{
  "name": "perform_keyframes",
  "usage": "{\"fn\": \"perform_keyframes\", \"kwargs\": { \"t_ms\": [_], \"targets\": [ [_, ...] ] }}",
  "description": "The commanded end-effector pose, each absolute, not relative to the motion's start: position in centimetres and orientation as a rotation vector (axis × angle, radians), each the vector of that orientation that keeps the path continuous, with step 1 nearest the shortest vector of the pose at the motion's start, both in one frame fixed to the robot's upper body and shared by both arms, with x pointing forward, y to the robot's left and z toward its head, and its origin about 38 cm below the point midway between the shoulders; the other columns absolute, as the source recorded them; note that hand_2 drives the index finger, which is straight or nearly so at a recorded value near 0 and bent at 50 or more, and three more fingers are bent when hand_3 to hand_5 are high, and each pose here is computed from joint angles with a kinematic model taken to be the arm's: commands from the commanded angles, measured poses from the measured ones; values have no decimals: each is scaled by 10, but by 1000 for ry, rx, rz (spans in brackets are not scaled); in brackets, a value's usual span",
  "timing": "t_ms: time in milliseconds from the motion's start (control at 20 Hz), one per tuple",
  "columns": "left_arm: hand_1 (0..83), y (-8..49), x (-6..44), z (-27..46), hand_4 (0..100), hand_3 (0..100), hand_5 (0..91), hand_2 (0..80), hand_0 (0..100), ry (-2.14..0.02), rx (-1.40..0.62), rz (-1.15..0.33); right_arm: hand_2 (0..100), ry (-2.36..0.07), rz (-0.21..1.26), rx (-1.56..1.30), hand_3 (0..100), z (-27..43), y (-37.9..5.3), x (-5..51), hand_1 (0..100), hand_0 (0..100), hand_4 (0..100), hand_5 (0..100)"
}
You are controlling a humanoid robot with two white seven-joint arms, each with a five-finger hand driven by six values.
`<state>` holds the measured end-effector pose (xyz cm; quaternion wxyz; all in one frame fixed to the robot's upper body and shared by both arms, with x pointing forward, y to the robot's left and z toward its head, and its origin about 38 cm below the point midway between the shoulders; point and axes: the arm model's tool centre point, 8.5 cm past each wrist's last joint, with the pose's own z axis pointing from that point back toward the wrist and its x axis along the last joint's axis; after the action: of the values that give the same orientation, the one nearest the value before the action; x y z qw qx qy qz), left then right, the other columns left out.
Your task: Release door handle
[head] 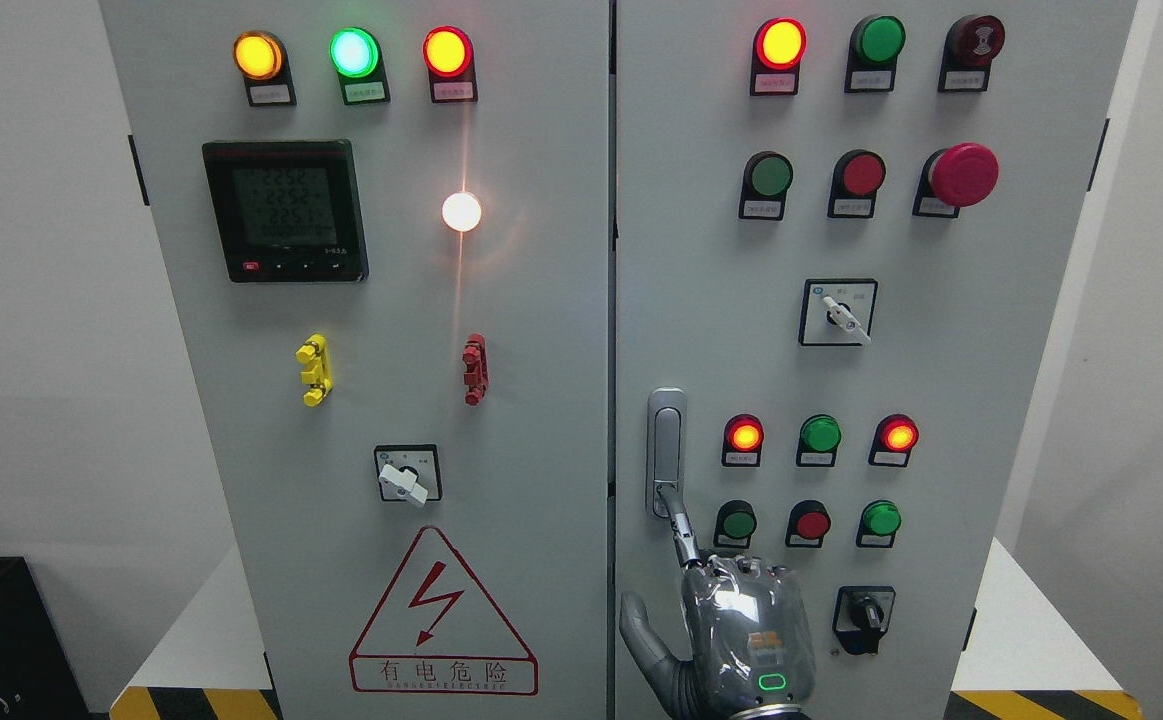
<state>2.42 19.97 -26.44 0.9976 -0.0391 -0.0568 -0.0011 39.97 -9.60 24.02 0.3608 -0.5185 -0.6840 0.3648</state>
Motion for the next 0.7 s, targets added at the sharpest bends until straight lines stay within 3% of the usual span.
{"fn": "perform_keyframes", "kwargs": {
  "t_ms": [0,651],
  "targets": [
    [556,200,12,-265,0,0,0,0,120,-95,-79,0,0,-1755,946,-1332,862,238,-96,401,213,530,911,1000],
    [556,200,12,-265,0,0,0,0,120,-95,-79,1,0,-1739,962,-1323,869,231,-95,403,216,526,913,1000]
  ]
}}
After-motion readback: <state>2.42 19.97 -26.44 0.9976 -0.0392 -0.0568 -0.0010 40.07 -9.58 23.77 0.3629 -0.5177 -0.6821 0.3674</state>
